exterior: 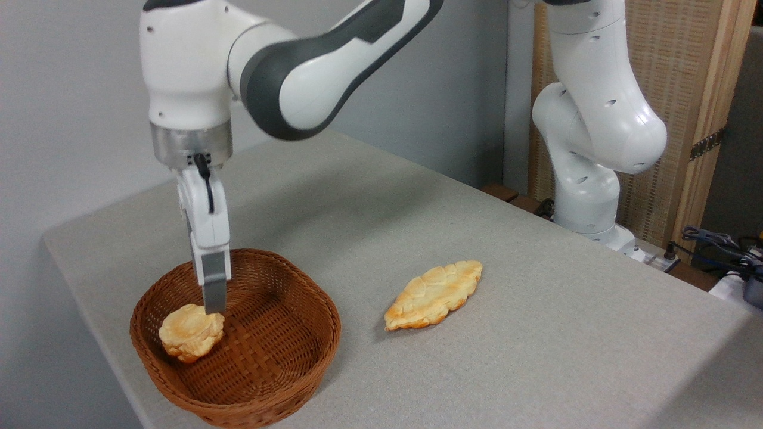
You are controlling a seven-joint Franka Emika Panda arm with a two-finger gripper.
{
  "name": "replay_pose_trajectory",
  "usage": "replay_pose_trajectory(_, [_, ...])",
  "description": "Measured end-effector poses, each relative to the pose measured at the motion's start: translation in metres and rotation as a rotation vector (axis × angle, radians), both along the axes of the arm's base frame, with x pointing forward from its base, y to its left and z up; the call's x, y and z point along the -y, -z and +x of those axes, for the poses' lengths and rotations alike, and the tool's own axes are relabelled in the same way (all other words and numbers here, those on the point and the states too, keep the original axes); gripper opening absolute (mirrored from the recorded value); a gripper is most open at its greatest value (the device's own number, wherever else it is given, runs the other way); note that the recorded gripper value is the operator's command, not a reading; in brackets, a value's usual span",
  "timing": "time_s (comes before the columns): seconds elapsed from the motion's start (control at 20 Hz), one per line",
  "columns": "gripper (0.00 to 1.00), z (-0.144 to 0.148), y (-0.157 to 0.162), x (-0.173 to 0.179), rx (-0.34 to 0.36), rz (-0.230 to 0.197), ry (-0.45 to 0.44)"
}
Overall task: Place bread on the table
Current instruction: 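Move the gripper over the basket and lower it onto the round roll, then close the gripper on the round bread roll inside the basket, then lift the roll out of the basket and carry it toward the pastry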
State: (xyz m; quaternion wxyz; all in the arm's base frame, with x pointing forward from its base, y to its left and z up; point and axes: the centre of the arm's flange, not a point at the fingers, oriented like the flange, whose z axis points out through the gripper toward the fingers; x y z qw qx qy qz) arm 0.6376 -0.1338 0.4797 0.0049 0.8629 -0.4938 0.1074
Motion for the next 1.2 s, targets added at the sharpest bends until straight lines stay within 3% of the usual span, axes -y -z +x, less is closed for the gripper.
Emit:
replay_pose_trajectory(0.5, [0.97,0.020,0.045,0.004,0.023,0.003,-0.006])
replay_pose_trajectory(0.65, [0.57,0.022,0.060,0.004,0.008,0.008,-0.006])
replay_pose_trajectory(0.75, [0.45,0.024,0.066,0.005,0.006,0.008,-0.007])
replay_pose_trajectory(0.85, [0.41,0.024,0.066,0.005,0.007,0.013,-0.003])
replay_pose_trajectory(1.2, [0.41,0.024,0.065,0.005,0.010,0.022,0.002])
